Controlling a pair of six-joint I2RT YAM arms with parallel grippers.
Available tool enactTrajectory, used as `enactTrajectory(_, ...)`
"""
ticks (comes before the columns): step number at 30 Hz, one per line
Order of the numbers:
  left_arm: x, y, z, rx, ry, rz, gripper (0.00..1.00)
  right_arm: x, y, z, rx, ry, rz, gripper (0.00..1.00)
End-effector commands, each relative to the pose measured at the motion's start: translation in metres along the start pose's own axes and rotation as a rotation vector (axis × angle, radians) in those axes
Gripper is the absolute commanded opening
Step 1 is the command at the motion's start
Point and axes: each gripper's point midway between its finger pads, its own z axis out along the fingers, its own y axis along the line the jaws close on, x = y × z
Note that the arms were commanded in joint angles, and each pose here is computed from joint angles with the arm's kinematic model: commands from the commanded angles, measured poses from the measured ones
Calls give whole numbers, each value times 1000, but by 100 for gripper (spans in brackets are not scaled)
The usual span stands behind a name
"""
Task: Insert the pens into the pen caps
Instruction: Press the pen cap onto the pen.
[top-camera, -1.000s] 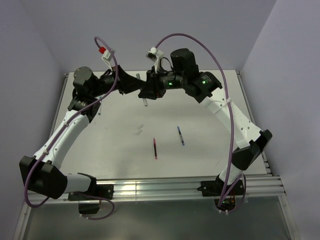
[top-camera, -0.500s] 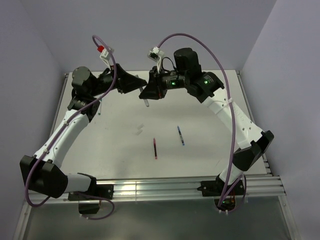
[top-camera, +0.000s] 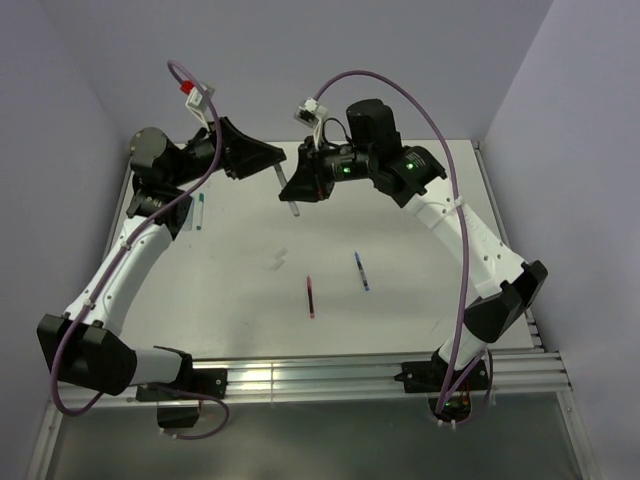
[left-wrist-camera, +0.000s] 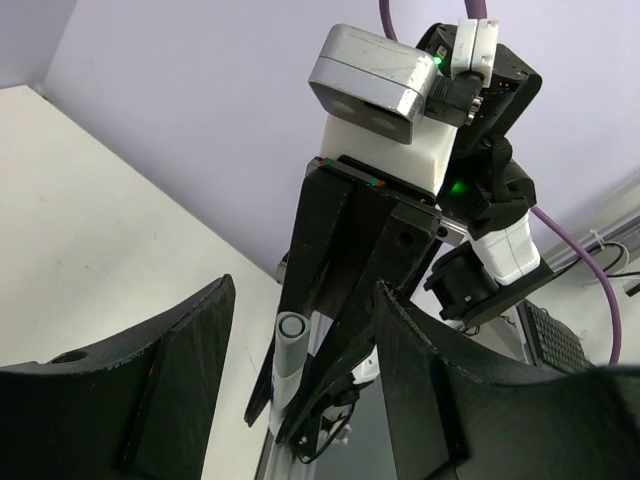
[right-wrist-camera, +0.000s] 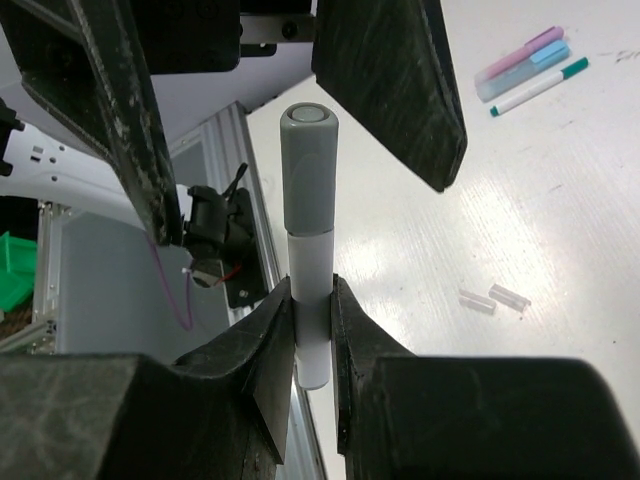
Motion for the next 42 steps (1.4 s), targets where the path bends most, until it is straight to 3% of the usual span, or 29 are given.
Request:
enactTrajectory(1, -13, -23, -4, 53, -11, 71, 63, -17, 16, -17, -31, -61, -66, 0)
enactTrajectory(6, -16, -13, -12, 12, -18, 72, 63, -14, 25, -23, -95, -57, -71, 0)
enactTrajectory(14, -27, 5, -25, -94, -60, 94, 63, -18, -10, -26, 121, -81, -106, 0)
enactTrajectory(22, -17, -11, -23, 3, -46, 85, 61, -15, -10, -24, 128, -71, -105, 0)
enactTrajectory(33, -18, 32, -15, -244, -59, 76, 60, -14, -25, -17, 329, -61, -136, 0)
enactTrajectory(42, -12, 24, -7, -211, -35, 64, 58, -10, -28, -10, 368, -38, -140, 0)
